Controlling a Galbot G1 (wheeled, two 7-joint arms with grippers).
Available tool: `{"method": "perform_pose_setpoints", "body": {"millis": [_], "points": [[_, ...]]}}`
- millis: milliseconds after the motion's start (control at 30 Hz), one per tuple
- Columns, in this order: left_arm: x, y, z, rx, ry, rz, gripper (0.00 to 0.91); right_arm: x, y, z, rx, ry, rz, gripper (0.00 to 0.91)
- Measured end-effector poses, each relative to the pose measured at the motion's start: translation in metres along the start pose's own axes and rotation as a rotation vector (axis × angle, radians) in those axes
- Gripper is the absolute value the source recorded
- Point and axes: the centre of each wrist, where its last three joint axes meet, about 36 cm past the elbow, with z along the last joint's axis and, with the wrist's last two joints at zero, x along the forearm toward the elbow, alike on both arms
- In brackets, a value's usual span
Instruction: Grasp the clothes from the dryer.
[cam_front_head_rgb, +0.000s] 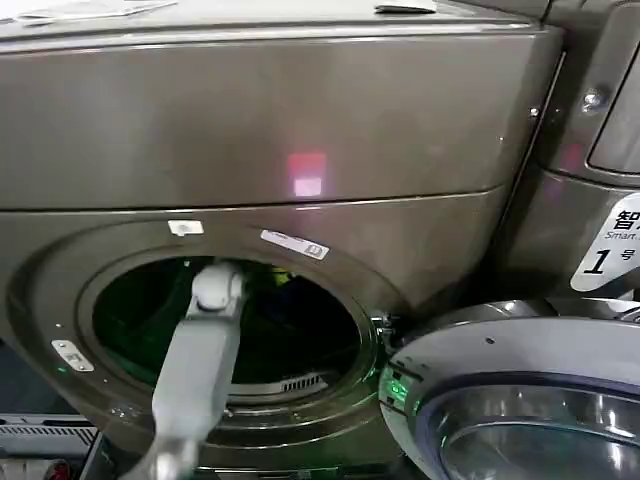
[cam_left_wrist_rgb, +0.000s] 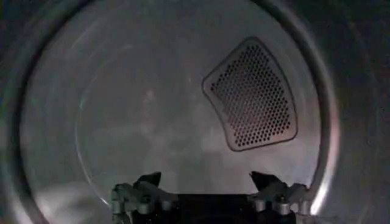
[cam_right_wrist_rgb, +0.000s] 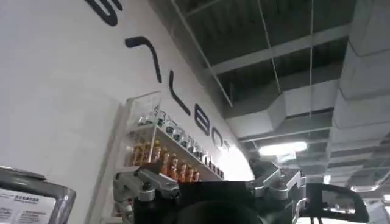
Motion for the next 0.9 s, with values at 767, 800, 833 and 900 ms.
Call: {"method": "perform_pose_setpoints", "body": {"millis": [767, 800, 833, 900], "points": [[-0.036, 0.008, 0.008, -0.64, 0.343, 0.719, 0.907, 0.003, -0.007, -0.005, 0.012, -0.012, 0.007, 0.907], [-0.037, 0.007, 0.007, -0.675, 0.358, 0.742, 0.907, 0.003, -0.007, -0.005, 0.013, -0.012, 0.007, 0.907], [-0.038, 0.007, 0.006, -0.707, 0.374, 0.762, 0.907, 0.003, -0.007, -0.005, 0.013, -0.013, 0.008, 0.907], [-0.039, 0.003, 0.008, -0.769, 0.409, 0.799, 0.907, 0.003, -0.008, -0.005, 0.014, -0.013, 0.009, 0.907]]}}
